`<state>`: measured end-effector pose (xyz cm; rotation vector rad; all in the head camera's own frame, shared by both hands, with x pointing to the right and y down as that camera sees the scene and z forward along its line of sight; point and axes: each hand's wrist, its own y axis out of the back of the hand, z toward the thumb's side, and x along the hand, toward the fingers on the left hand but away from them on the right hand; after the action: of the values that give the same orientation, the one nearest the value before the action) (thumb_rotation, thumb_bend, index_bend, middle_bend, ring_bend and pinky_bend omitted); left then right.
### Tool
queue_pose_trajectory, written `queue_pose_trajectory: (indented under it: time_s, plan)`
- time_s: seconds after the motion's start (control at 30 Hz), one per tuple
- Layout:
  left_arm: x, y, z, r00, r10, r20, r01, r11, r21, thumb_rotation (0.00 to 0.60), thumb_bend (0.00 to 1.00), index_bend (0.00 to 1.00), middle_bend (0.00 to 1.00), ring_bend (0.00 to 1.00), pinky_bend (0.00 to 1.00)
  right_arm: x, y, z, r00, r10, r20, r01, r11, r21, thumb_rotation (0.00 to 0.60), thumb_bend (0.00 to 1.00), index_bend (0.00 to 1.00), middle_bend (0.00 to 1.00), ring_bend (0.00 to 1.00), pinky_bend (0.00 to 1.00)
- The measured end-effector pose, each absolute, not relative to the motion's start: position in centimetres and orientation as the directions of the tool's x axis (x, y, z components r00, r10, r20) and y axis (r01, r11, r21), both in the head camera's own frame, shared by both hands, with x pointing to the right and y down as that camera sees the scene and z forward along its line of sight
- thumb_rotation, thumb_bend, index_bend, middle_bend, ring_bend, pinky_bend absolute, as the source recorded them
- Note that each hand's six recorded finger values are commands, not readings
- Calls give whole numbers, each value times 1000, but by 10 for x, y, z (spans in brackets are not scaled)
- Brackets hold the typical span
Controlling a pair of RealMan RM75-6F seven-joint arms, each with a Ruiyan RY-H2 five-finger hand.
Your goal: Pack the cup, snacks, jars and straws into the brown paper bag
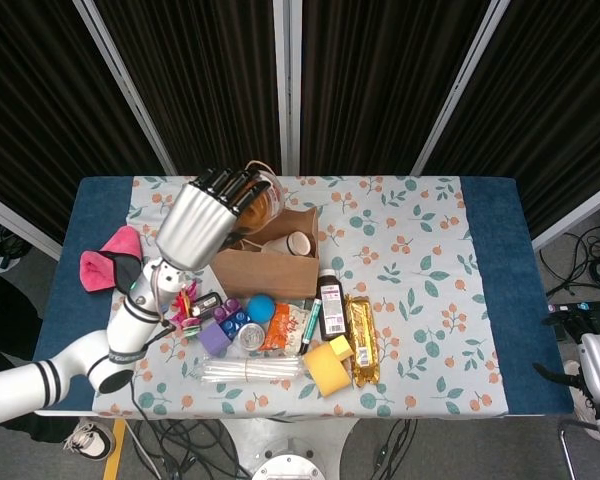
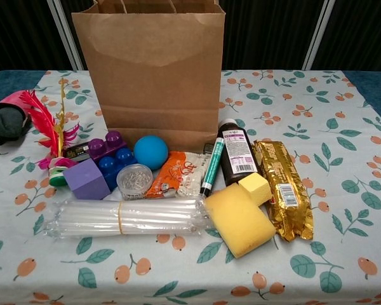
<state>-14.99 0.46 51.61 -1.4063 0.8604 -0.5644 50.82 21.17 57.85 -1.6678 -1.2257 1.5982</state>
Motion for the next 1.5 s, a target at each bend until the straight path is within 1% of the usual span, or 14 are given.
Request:
queue_pose_trajectory:
  time_s: [0.2,0.4,0.7,1.0,1.33,1.5]
  plan:
    - [-129,10,531,630,-761,-155,-153,74,-985,600,211,465,486,426,497,512,212,580,-115,863,-492,261,-451,-853,600,7,343,253,127,234]
    - [-119,20,550,660,-742,-115,-132,36,-991,600,211,465,486,426,497,516,212,582,-121,860,-495,272,-451,-850,600,7,343,253,128,235]
    - [-116,24,571,672,-737,-74,-106,4,-994,600,211,465,486,426,497,523,212,583,-131,858,-497,287,-447,-848,600,7,343,253,128,234]
    - [-120,28,581,676,-736,-47,-93,-22,-995,600,211,454,482,425,494,522,212,585,-127,856,-501,293,-451,-843,600,7,343,253,128,235]
    - [-124,26,575,678,-734,-52,-105,-27,-994,600,186,339,433,413,480,520,212,583,-124,859,-497,293,-447,-845,600,7,343,253,128,235]
    - [-126,25,575,676,-736,-39,-104,-43,-994,600,175,286,372,383,457,520,210,581,-123,861,-494,295,-443,-846,600,7,344,254,128,235]
